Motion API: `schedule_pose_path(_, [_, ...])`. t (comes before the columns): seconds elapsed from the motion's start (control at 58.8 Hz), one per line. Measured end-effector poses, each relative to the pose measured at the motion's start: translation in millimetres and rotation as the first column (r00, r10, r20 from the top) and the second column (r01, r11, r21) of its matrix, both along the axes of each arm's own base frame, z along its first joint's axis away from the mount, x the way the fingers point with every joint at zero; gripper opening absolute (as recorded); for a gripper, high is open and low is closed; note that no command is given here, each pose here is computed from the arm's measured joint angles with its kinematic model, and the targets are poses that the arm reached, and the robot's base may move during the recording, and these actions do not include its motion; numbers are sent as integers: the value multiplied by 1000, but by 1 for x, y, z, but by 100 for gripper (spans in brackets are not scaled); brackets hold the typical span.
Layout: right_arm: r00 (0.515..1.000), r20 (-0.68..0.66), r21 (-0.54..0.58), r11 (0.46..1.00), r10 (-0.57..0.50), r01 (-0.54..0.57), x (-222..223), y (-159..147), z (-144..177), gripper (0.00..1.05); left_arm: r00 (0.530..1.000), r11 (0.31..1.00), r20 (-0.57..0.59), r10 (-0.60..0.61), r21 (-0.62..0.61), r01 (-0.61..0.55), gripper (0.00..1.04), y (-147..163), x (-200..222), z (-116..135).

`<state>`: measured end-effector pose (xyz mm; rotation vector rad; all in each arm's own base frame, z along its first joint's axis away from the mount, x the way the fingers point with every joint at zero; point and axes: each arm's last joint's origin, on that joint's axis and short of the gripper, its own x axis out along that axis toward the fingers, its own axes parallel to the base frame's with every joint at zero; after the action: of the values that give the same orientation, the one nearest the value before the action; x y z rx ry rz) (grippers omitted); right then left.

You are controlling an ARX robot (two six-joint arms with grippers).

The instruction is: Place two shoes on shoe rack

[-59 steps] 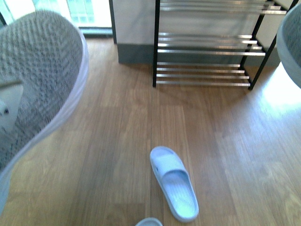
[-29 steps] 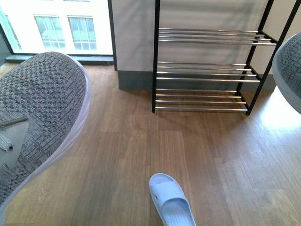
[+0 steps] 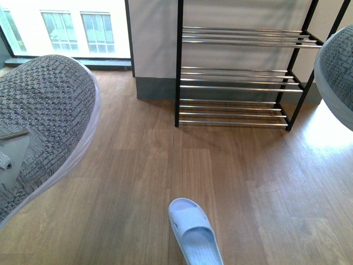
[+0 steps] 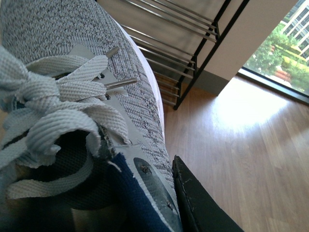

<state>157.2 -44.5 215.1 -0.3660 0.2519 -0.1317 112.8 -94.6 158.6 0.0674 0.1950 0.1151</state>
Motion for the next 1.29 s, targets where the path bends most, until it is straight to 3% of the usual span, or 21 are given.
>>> schedule_pose_path(1.292, [1000, -5, -4, 1000, -26, 26, 0, -1, -1, 1, 1000, 1000, -4, -16, -1, 16, 2, -1, 0, 0])
